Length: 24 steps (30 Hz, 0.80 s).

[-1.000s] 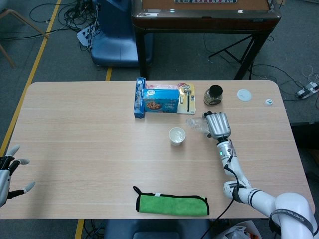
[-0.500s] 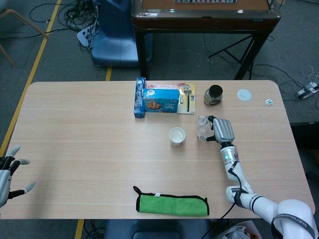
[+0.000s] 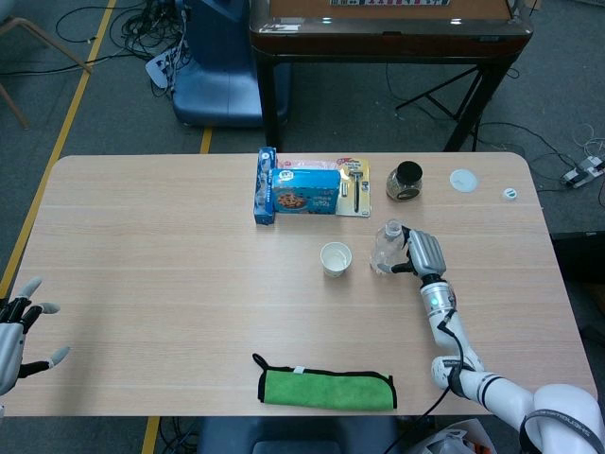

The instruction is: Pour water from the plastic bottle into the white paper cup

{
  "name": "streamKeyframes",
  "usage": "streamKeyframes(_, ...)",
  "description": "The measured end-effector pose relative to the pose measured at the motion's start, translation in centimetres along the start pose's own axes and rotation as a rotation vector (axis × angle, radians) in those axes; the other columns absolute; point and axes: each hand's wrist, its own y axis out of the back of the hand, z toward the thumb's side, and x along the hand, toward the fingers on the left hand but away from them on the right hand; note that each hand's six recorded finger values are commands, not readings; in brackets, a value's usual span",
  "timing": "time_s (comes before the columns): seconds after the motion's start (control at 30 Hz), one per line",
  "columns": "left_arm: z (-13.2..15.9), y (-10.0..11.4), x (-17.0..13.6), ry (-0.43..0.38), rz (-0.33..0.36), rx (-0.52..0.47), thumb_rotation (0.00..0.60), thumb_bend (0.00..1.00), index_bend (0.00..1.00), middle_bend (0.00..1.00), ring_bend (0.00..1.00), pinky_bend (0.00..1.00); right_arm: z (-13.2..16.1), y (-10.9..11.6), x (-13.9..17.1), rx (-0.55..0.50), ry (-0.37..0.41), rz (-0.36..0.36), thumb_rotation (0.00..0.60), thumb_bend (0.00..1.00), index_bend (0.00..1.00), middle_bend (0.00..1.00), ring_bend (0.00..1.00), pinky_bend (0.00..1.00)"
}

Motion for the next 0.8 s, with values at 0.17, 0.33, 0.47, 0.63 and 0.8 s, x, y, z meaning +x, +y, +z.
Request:
streamKeyframes(0.17, 0.0, 0.0, 0.0, 0.0, 0.0, -0.001, 0.6, 0.1, 0.37, 0.09, 0.23, 0.56, -0.2, -0.4, 0.2, 0.017, 0.009, 0.015, 0.6, 0.14, 0.55, 0.44, 0.38, 0.5)
streamKeyframes(0.33, 0.0, 0.0, 0.0, 0.0, 0.0, 0.0, 0.6, 0.1, 0.37, 0.09, 0.23, 0.56, -0.6, -0.6, 0.3, 0.042, 0.006, 0.044, 0.6, 0.13, 0.41, 0.33, 0.29, 0.44)
streamKeyframes(0.47, 0.0, 0.0, 0.0, 0.0, -0.001, 0.002, 0.6, 0.1, 0.37, 0.09, 0.23, 0.56, -0.6, -0.4, 0.5, 0.056, 0.013, 0.04, 0.6, 0.12, 0.33, 0.26, 0.25, 0.41)
streamKeyframes(0.63, 0.0, -0.1, 0.0, 0.0, -0.003, 0.003, 0.6, 0.1, 0.37, 0.09, 0.23, 0.56, -0.7, 0.0, 0.7, 0.066, 0.025, 0.028, 0.6, 0.09, 0.21, 0.17, 0.19, 0.37)
streamKeyframes(0.8, 0.1, -0.3, 0.0, -0.002, -0.009, 0.007, 0.6, 0.1, 0.37, 0.09, 0.23, 0.55, -0.8, 0.6, 1.0, 0.069, 0.032, 0.019, 0.6, 0.05, 0.17, 0.14, 0.15, 0.34)
